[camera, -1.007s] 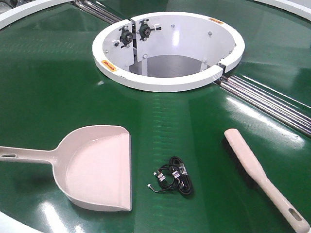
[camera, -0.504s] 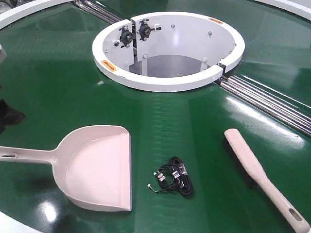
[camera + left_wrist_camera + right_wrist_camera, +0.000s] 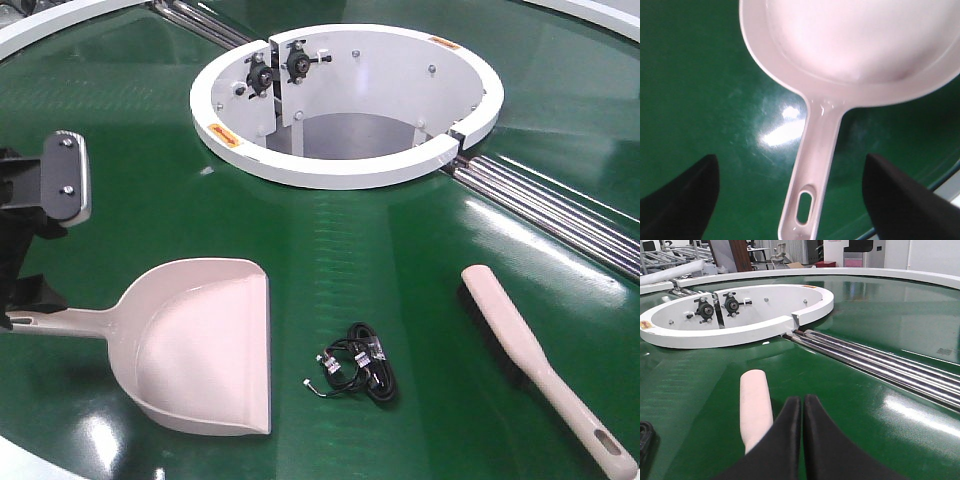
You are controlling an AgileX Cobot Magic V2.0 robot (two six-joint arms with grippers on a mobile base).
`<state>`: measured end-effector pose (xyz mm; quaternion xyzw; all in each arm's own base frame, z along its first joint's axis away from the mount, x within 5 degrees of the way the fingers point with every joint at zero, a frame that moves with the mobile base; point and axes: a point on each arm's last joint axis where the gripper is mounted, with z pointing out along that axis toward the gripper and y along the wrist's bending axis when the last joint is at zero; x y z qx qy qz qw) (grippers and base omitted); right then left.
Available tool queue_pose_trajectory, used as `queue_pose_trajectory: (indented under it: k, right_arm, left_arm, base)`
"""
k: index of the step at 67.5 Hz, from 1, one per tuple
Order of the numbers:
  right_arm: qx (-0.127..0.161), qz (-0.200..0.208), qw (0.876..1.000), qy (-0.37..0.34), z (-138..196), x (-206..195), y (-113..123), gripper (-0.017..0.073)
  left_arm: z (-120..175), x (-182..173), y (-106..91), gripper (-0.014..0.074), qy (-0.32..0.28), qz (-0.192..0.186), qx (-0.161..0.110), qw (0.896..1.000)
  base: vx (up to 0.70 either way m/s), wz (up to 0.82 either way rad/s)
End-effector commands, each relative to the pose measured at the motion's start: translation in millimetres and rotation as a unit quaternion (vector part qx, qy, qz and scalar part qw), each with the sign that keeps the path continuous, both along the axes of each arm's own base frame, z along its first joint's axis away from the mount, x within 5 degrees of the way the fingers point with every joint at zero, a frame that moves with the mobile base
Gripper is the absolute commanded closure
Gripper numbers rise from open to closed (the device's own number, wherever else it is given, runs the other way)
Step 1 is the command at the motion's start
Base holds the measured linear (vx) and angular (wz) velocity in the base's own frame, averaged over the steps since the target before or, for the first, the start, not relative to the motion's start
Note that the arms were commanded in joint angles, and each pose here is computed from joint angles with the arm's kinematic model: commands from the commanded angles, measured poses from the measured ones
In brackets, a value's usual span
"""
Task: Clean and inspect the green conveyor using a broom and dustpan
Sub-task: 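Lower the left gripper and grasp the beige dustpan by its handle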
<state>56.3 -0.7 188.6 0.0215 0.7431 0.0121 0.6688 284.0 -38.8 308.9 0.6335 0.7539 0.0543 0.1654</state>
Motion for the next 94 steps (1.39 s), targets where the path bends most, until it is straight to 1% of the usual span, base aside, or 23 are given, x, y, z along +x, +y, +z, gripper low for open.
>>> queue_pose_trajectory:
  k: [1,13,22,25,50,66,73,80,87,94]
  right_arm:
    - [-0.004,-0.002,0.999,-0.034,0,0,0,0.0569]
    - [-0.004,-0.002,0.999,-0.034,0,0,0,0.0569]
    - [-0.004,-0.002,0.999,-0.034,0,0,0,0.0569]
    - [-0.004,-0.002,0.999,-0.034,0,0,0,0.0569]
    - [-0.004,-0.002,0.999,-0.034,0,0,0,0.0569]
    - [-0.004,-0.002,0.999,-0.034,0,0,0,0.0569]
    - [-0.004,-0.002,0.999,-0.034,0,0,0,0.0569]
    - [-0.004,-0.002,0.999,-0.034,0,0,0,0.0569]
    - [-0.004,-0.002,0.999,-0.034,0,0,0,0.0569]
    - [-0.004,-0.002,0.999,-0.034,0,0,0,0.0569]
  left_arm:
    - [7,4,-2.3,0.0034,-0.019,-0.023,0.013,0.999]
    - [-11,15,-6.5,0.0034,0.008,-0.034,0.017,0.999]
    - [-22,21,-12.4,0.0034,0.02,-0.066,0.026,0.997]
    - [-25,23,-13.8,0.0034,0.023,-0.07,0.028,0.997]
    - [-57,39,-16.0,0.0034,0.068,-0.071,0.031,0.995]
    - [-77,46,-15.9,0.0042,0.097,-0.073,0.038,0.992]
    - [-85,48,-15.3,0.008,0.113,-0.074,0.045,0.99]
    - [-92,47,-13.4,0.0153,0.138,-0.074,0.056,0.986]
    - [-93,45,-10.6,0.0277,0.154,-0.078,0.072,0.982]
    - [-90,43,-8.1,0.0433,0.154,-0.081,0.084,0.981]
  base:
    - [0.0,0.0]
    - [0.0,0.0]
    - [0.0,0.0]
    - [0.0,0.0]
    - [0.0,0.0]
    - [0.0,0.0]
    - [0.0,0.0]
    - [0.0,0.0]
    - [0.0,0.0]
    - [0.0,0.0]
